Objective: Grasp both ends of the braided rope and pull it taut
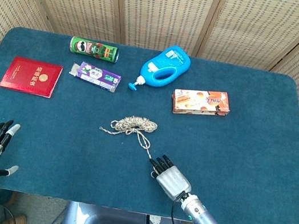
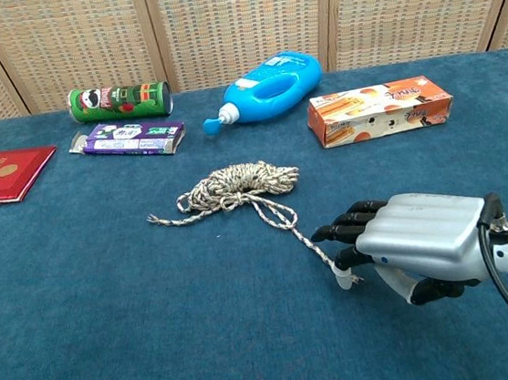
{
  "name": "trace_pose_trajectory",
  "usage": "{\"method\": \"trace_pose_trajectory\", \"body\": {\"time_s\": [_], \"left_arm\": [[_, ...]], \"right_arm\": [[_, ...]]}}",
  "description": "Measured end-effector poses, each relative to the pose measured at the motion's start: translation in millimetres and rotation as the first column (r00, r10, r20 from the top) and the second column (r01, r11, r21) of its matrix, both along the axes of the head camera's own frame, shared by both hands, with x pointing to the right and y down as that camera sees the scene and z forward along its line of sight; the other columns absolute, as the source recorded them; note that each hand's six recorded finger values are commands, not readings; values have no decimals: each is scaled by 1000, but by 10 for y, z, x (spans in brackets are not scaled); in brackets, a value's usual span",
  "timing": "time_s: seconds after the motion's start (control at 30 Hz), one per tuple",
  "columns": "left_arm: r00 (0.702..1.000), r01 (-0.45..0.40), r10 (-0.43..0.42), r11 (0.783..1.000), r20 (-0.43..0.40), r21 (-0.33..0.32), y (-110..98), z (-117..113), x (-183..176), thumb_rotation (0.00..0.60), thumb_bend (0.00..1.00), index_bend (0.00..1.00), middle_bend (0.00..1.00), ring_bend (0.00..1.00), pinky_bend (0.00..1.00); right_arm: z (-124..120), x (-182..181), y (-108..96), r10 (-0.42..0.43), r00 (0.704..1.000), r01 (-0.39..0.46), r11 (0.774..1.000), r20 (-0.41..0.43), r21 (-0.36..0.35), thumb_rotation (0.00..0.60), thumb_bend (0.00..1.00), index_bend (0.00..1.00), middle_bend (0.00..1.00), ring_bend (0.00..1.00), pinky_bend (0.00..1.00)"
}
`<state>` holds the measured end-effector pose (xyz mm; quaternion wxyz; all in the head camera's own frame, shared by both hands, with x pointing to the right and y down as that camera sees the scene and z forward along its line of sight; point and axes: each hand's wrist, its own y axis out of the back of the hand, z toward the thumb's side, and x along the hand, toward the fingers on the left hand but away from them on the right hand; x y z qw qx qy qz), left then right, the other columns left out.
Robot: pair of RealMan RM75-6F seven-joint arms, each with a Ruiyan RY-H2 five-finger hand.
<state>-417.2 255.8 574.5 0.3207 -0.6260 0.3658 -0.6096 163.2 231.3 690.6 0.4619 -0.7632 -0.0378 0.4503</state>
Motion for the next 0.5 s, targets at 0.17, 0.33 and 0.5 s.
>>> {"method": "trace_pose_trajectory", "body": {"time_s": [0.17, 0.33, 0.5], "left_arm": [[1000, -5, 5, 1000, 0, 0, 6, 5, 17, 600, 0, 0, 0, 0, 0], [1000, -9, 9, 1000, 1, -4, 13, 13, 35, 600, 0, 0, 0, 0, 0], [1000, -13, 13, 1000, 0, -4, 20, 14, 47, 600, 0, 0, 0, 0, 0]], "right_arm": [[46, 77, -21, 28, 999, -28, 1000, -18, -4, 600, 964, 316, 0, 0, 0], [51, 130, -118, 63, 998, -63, 998, -23, 12, 600, 964, 316, 0, 0, 0], [90, 198, -234, 100, 994, -99, 995, -43, 30, 600, 964, 316, 0, 0, 0]]}}
